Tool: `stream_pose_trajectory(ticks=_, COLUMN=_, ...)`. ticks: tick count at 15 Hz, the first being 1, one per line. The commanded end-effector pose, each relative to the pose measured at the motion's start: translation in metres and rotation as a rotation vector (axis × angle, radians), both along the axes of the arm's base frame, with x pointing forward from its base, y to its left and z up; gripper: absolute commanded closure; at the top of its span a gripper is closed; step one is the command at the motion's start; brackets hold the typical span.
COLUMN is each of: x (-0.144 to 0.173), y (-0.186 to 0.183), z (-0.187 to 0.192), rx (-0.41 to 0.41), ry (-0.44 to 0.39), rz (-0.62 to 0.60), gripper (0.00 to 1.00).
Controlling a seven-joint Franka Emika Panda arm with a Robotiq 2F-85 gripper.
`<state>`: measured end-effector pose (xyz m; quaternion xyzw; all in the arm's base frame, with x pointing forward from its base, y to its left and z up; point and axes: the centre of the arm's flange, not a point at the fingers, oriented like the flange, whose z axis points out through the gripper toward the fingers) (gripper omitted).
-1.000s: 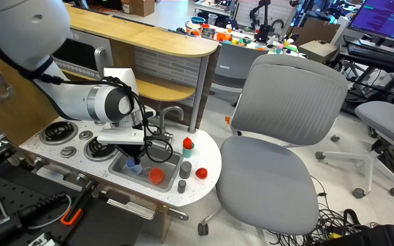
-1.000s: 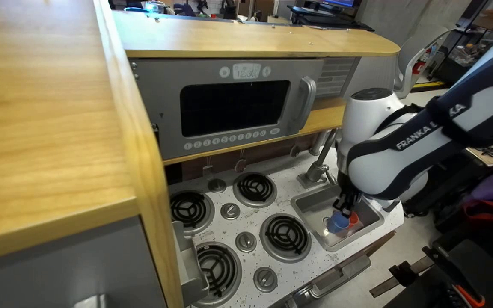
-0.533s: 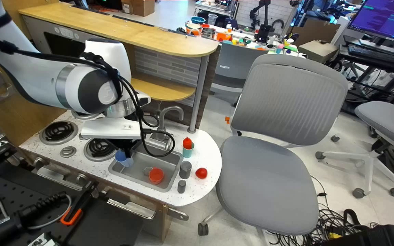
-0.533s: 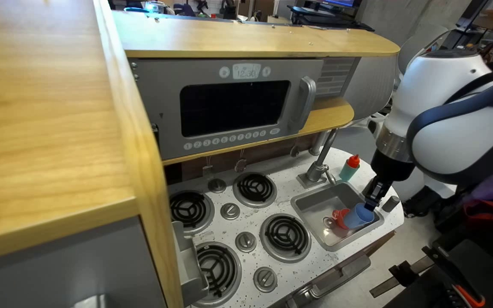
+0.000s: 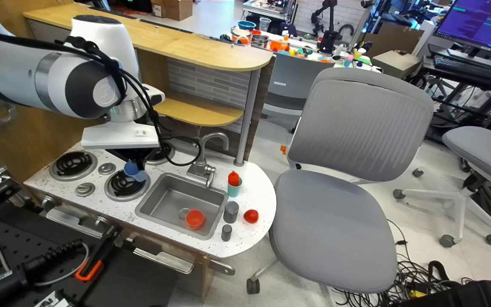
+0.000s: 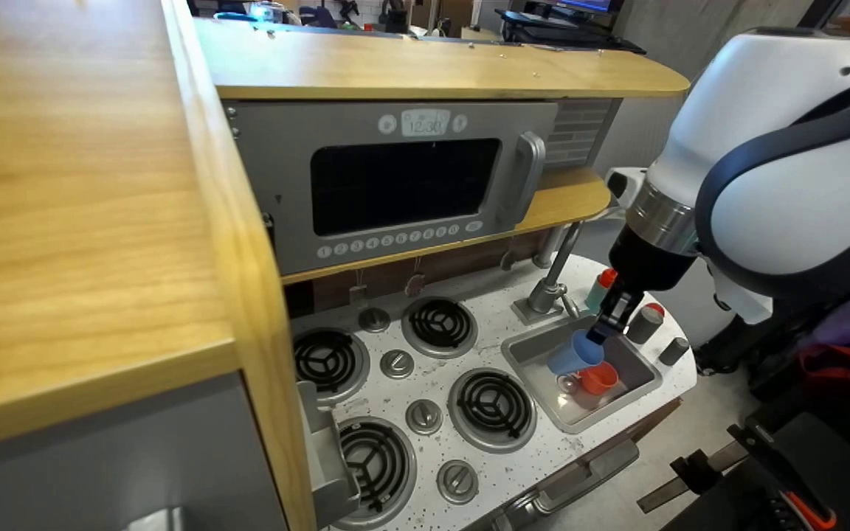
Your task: Remove the blue cup from the sink and place it on the stove
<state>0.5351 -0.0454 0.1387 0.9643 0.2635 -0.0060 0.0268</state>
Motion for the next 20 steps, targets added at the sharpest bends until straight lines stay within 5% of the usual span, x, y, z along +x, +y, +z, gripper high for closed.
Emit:
stream_pose_trajectory(ticks=1, x=0.030, y=0.025, z=-0.013, rx=0.012, ry=0.033, rz=0.027, gripper=1.00)
stream_pose_trajectory(ticks=10, x=0.064, y=0.054, z=-0.060, rx=-0.011, ry=0.206, rz=-0.049, gripper=1.00)
stream_pose_trajectory(ticks=20, x=0.085, y=0.036, z=-0.093, rx=-0.083, ry=0.209, rz=-0.196, gripper=1.00)
